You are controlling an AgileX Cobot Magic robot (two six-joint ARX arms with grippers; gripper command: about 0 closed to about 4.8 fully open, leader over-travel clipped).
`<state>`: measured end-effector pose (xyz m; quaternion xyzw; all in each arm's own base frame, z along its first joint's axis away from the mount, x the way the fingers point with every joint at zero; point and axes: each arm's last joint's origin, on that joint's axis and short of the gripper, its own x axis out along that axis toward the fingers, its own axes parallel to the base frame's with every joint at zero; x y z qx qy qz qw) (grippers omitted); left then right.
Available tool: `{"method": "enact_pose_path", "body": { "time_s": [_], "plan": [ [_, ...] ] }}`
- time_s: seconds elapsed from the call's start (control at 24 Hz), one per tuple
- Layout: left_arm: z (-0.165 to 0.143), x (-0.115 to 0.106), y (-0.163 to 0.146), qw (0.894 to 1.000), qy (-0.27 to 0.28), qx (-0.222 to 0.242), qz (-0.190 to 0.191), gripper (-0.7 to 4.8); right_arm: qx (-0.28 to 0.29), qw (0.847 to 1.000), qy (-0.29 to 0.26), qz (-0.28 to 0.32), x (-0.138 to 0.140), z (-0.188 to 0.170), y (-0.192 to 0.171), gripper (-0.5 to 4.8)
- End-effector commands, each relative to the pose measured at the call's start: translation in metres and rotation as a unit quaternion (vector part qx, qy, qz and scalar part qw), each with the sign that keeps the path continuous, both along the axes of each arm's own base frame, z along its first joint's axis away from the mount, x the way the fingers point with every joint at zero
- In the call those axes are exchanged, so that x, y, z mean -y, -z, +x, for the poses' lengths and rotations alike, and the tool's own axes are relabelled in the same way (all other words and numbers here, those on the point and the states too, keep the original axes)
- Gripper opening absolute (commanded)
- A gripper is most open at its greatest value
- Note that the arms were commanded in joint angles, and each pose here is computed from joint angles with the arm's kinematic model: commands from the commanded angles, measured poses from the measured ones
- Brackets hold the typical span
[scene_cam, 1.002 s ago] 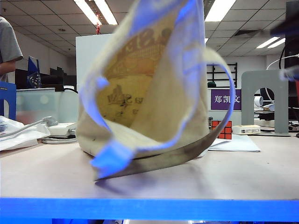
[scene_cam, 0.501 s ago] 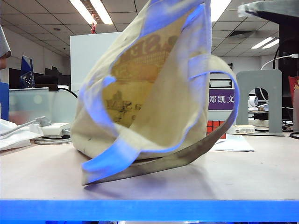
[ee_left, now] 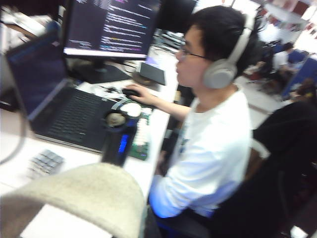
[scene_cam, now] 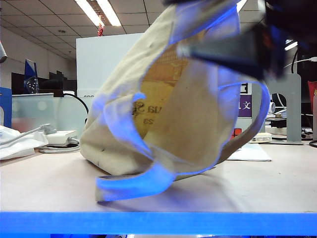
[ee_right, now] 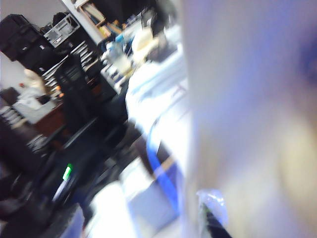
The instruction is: Take the glasses case out of the canvas bag and put it on the table.
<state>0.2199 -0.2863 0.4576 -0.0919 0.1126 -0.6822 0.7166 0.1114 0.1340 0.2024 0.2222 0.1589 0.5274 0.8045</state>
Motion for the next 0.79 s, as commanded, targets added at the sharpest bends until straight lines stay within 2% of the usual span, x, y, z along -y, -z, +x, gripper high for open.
{"method": "enact_pose_path", "body": {
  "time_s": [0.04, 0.13, 0.29, 0.5, 0.58, 0.71, 0.79],
  "plan": [
    [-0.006, -0.003, -0.009, 0.999, 0.024, 0.013, -0.021, -0.06, 0.072, 0.997, -0.005, -0.033, -0.013, 0.03, -0.019, 3.01],
    [-0.01, -0.008, -0.014, 0.999, 0.024, 0.018, -0.026, -0.06, 0.051, 0.997, 0.007, -0.059, -0.01, 0.052, -0.014, 3.01],
    [-0.008, -0.031, -0.028, 0.998, 0.001, 0.055, -0.036, -0.06, 0.028, 0.997, -0.029, -0.058, 0.011, 0.064, -0.011, 3.01],
    [0.009, -0.053, -0.027, 0.998, -0.038, 0.039, -0.018, -0.06, 0.072, 0.994, -0.071, -0.035, 0.03, 0.037, -0.04, 3.11],
    [0.009, -0.054, -0.029, 0.997, -0.035, 0.067, -0.024, -0.06, 0.084, 0.991, -0.073, -0.074, 0.04, 0.019, -0.04, 3.1],
    [0.008, -0.055, -0.031, 0.996, -0.019, 0.081, -0.032, -0.06, 0.101, 0.983, -0.073, -0.134, 0.044, 0.012, -0.03, 3.1],
    [0.009, -0.056, -0.031, 0.996, -0.024, 0.083, -0.032, -0.06, 0.076, 0.982, -0.092, -0.146, 0.045, 0.009, -0.024, 3.1]
  ]
}}
